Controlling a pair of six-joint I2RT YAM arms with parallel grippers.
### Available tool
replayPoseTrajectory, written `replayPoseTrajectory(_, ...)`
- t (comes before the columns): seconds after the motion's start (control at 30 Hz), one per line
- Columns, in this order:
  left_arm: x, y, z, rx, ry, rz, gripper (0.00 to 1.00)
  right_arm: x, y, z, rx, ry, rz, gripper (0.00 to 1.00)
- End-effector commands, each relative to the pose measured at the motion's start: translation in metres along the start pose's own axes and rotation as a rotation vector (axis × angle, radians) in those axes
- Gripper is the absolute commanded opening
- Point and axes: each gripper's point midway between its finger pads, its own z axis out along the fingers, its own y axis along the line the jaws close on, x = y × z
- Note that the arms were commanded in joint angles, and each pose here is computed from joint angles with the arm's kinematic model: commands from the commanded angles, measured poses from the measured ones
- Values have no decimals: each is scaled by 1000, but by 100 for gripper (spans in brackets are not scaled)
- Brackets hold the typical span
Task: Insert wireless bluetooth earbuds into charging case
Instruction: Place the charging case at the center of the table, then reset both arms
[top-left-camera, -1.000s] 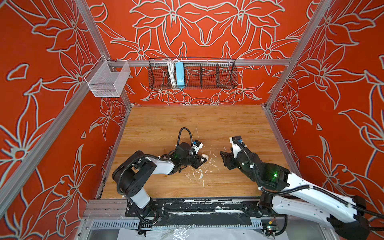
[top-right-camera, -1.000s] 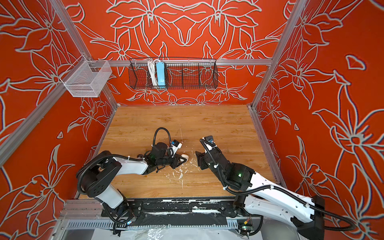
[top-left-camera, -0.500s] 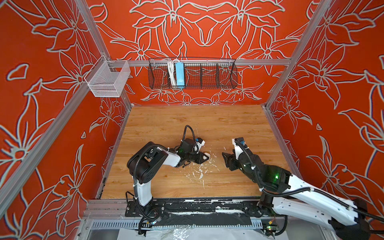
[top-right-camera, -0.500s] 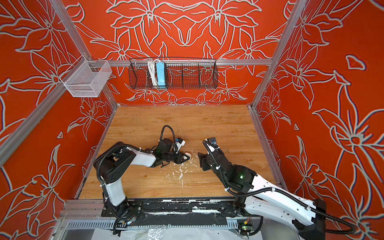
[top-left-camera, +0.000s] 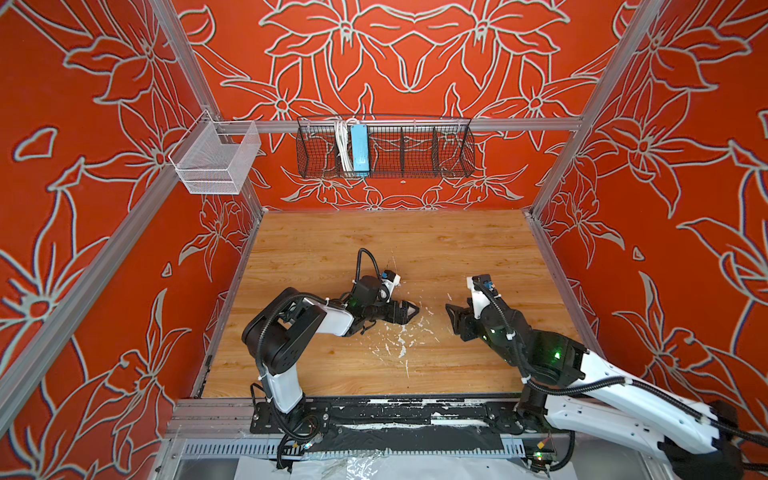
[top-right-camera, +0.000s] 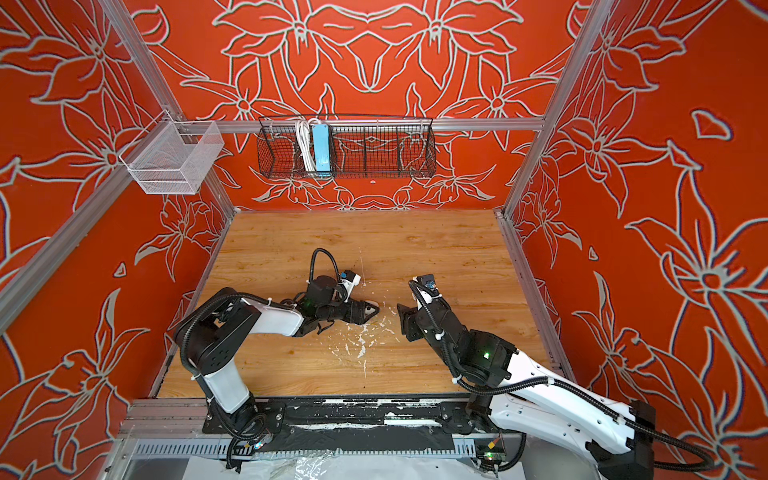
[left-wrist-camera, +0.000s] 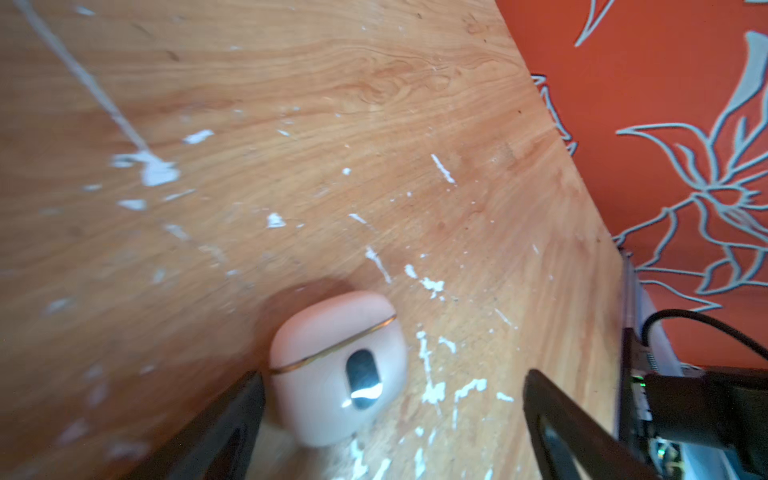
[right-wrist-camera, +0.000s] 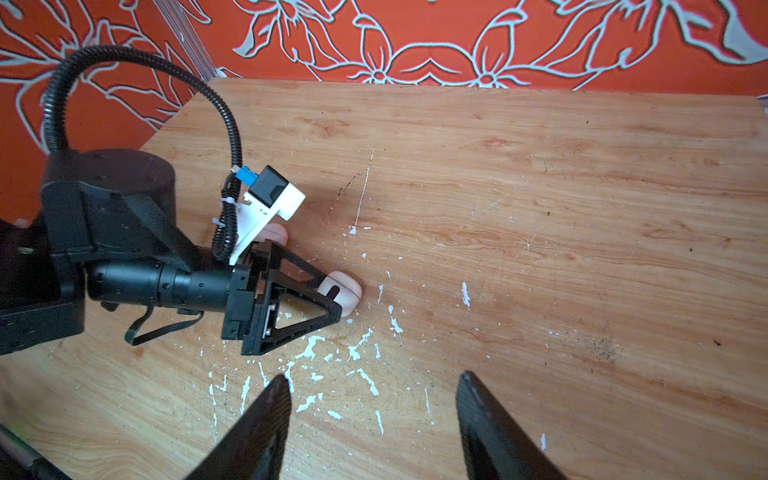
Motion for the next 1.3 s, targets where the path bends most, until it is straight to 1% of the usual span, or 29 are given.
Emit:
replayPoseTrajectory(0.0, -5, 3, -18, -55, -17, 28, 97, -13, -5, -4, 25, -29, -12, 71)
replayPoseTrajectory(0.1, -24, -17, -39, -57, -38, 137, 97, -37, -27, -6, 160, -114, -16, 85)
replayPoseTrajectory(0.17, -37, -24, -60, -106, -83, 219, 97, -55, -55, -5, 334, -201, -13, 98)
replayPoseTrajectory(0.23, -51, -20, -86, -208, -169, 301, 97, -67, -83, 4, 507, -275, -58, 98)
replayPoseTrajectory(0.3, -62, -8, -120, -359, -277, 363, 97, -66, -111, 25, 629, -247, -191, 99)
replayPoseTrajectory(0.37, -70, 8, -161, -524, -398, 421, 97, -51, -169, 31, 854, -152, -169, 99)
replayPoseTrajectory(0.4, -73, 14, -180, -590, -454, 441, 97, -40, -189, 34, 909, -114, -138, 98)
replayPoseTrajectory(0.43, -75, 25, -202, -687, -514, 439, 97, -26, -203, 40, 917, -77, -109, 98)
replayPoseTrajectory(0.47, -74, 38, -220, -763, -569, 425, 97, -12, -210, 51, 894, -55, -101, 99)
replayPoseTrajectory(0.5, -71, 49, -232, -812, -613, 420, 97, 0, -214, 62, 879, -45, -113, 98)
replayPoseTrajectory(0.53, -69, 62, -245, -863, -670, 408, 97, 6, -219, 67, 907, -57, -142, 98)
replayPoseTrajectory(0.57, -65, 76, -259, -921, -726, 368, 97, 11, -227, 68, 964, -68, -145, 99)
replayPoseTrajectory(0.63, -60, 103, -280, -1003, -764, 295, 97, 21, -237, 73, 1003, -121, -159, 98)
replayPoseTrajectory(0.67, -61, 115, -289, -1043, -762, 242, 97, 14, -238, 73, 1008, -180, -157, 98)
replayPoseTrajectory(0.7, -57, 125, -287, -1050, -715, 224, 97, 12, -236, 77, 980, -182, -165, 99)
replayPoseTrajectory(0.73, -54, 135, -282, -1037, -700, 226, 97, 13, -234, 85, 921, -175, -176, 98)
replayPoseTrajectory(0.8, -53, 164, -272, -1021, -650, 145, 97, 19, -239, 97, 862, -164, -172, 97)
replayPoseTrajectory(0.83, -62, 177, -268, -1027, -592, 94, 97, 17, -247, 102, 853, -186, -156, 98)
replayPoseTrajectory(0.87, -66, 189, -260, -1025, -520, 57, 97, 14, -248, 105, 847, -179, -144, 98)
replayPoseTrajectory(0.9, -69, 200, -244, -1001, -434, 46, 97, 19, -250, 110, 815, -110, -124, 97)
replayPoseTrajectory(0.93, -76, 205, -229, -961, -371, 67, 97, 25, -254, 115, 770, -85, -105, 95)
replayPoseTrajectory(0.97, -76, 206, -224, -955, -304, 47, 97, 23, -256, 115, 755, -102, -87, 95)
replayPoseTrajectory(1.03, -73, 204, -225, -946, -321, 56, 97, 27, -260, 114, 733, -85, -56, 95)
replayPoseTrajectory(1.07, -68, 201, -225, -934, -334, 67, 97, 27, -260, 113, 719, -106, -42, 95)
replayPoseTrajectory(1.13, -59, 195, -228, -901, -425, 104, 97, 31, -256, 109, 661, -139, -33, 92)
replayPoseTrajectory(1.17, -58, 193, -231, -896, -499, 137, 97, 37, -252, 109, 625, -152, -39, 92)
replayPoseTrajectory(1.2, -55, 192, -232, -895, -520, 146, 97, 37, -249, 107, 604, -231, -55, 91)
replayPoseTrajectory(1.23, -55, 193, -230, -894, -486, 136, 97, 36, -247, 103, 606, -291, -74, 91)
replayPoseTrajectory(1.27, -56, 194, -227, -889, -442, 118, 97, 38, -245, 104, 606, -266, -75, 91)
